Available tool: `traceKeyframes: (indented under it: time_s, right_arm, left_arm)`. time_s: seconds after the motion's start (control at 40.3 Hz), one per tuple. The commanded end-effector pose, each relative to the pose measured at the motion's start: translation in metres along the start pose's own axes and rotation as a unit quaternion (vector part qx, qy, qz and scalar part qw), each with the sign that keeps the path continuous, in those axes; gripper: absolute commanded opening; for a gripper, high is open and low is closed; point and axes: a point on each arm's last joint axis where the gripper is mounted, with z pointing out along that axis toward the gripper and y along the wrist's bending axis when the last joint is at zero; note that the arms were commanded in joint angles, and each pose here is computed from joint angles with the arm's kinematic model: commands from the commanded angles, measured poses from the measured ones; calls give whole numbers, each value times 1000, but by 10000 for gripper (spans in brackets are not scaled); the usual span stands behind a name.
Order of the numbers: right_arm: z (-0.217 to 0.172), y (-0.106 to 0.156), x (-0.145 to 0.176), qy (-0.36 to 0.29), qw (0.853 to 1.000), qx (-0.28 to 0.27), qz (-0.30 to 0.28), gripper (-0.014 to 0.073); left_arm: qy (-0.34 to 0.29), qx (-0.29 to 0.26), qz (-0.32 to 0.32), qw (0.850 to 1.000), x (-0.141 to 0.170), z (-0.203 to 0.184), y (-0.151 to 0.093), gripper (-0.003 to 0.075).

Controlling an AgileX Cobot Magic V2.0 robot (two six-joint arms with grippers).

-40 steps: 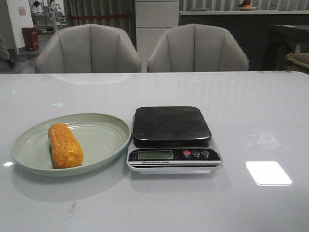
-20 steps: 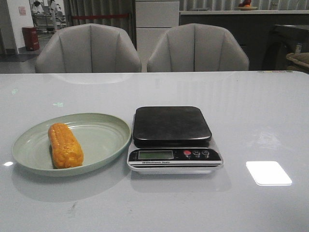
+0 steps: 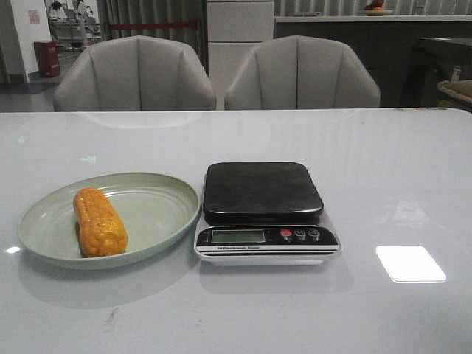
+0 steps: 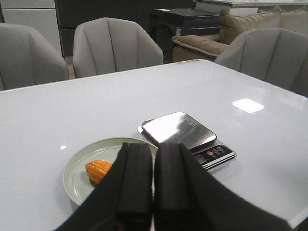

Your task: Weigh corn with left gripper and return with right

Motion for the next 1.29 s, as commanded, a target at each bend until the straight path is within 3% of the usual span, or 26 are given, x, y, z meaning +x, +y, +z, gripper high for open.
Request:
traceKeyframes:
  time_s: [0.0, 0.273, 0.521, 0.819, 1.266]
  right_arm:
    - [-1, -1, -16, -47, 999, 11, -1, 157]
    - [-1, -1, -16, -47, 999, 11, -1, 157]
    - [-1, -1, -16, -47, 999, 11, -1, 157]
    - [-1, -1, -16, -47, 999, 11, -1, 157]
    - [-1, -1, -16, -47, 999, 11, -1, 157]
  left_arm:
    - [-48, 0, -2, 999, -15, -2, -1, 131]
    - [-51, -10, 3, 999, -7, 4, 1, 130]
    - [-108, -125, 44, 985, 24, 25, 16, 130]
    - [-178, -230, 65, 954, 59, 30, 29, 130]
    - [-171, -247, 63, 952, 61, 30, 32, 131]
